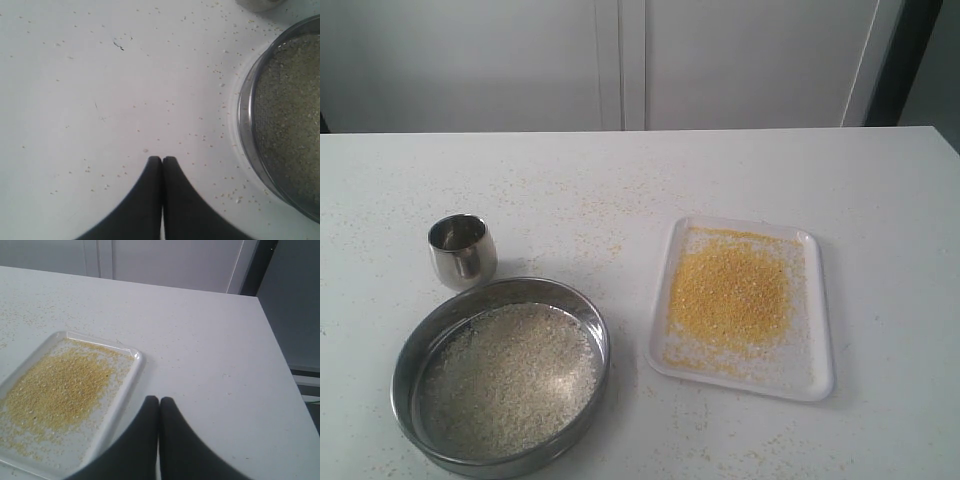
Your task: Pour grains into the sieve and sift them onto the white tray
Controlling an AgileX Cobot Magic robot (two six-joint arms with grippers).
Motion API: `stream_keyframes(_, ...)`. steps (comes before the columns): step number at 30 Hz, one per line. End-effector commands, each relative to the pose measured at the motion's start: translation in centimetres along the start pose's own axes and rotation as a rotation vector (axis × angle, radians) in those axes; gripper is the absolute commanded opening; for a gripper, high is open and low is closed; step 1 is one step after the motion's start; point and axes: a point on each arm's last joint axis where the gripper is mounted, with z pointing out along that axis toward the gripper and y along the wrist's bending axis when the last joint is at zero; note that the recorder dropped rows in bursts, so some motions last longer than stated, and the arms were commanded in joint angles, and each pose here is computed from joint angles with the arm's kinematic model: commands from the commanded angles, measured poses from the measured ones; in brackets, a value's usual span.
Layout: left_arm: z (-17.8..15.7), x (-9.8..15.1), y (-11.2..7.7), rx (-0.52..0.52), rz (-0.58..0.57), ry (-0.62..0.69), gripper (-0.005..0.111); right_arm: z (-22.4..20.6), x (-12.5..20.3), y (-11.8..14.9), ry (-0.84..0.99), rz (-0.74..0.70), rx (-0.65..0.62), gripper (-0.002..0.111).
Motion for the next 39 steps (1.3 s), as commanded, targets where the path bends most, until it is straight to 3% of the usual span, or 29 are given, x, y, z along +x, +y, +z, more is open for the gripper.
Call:
stream_keyframes(1, 0.0, 0.2, 0.0, 0.006, -0.012, 0.009, 0.0, 0.0, 0.0, 0.0, -0.012, 0.001, -0.003, 0.0)
stream_keyframes(13, 0.0, 0.2, 0.0, 0.006, -0.012, 0.009, 0.0, -3.1, -0.1, 0.1, -0.175, 0.001, 0.003, 0.0)
stream_keyframes(19, 0.0, 0.2, 0.0, 0.006, -0.012, 0.009, 0.0, -4.0, 1.5, 0.1, -0.236, 0.0, 0.006, 0.0)
stream_keyframes(39, 0.0, 0.2, 0.0, 0.006, -0.012, 0.009, 0.0, -1.5, 7.5, 0.4, -0.178, 0.001, 0.005, 0.0)
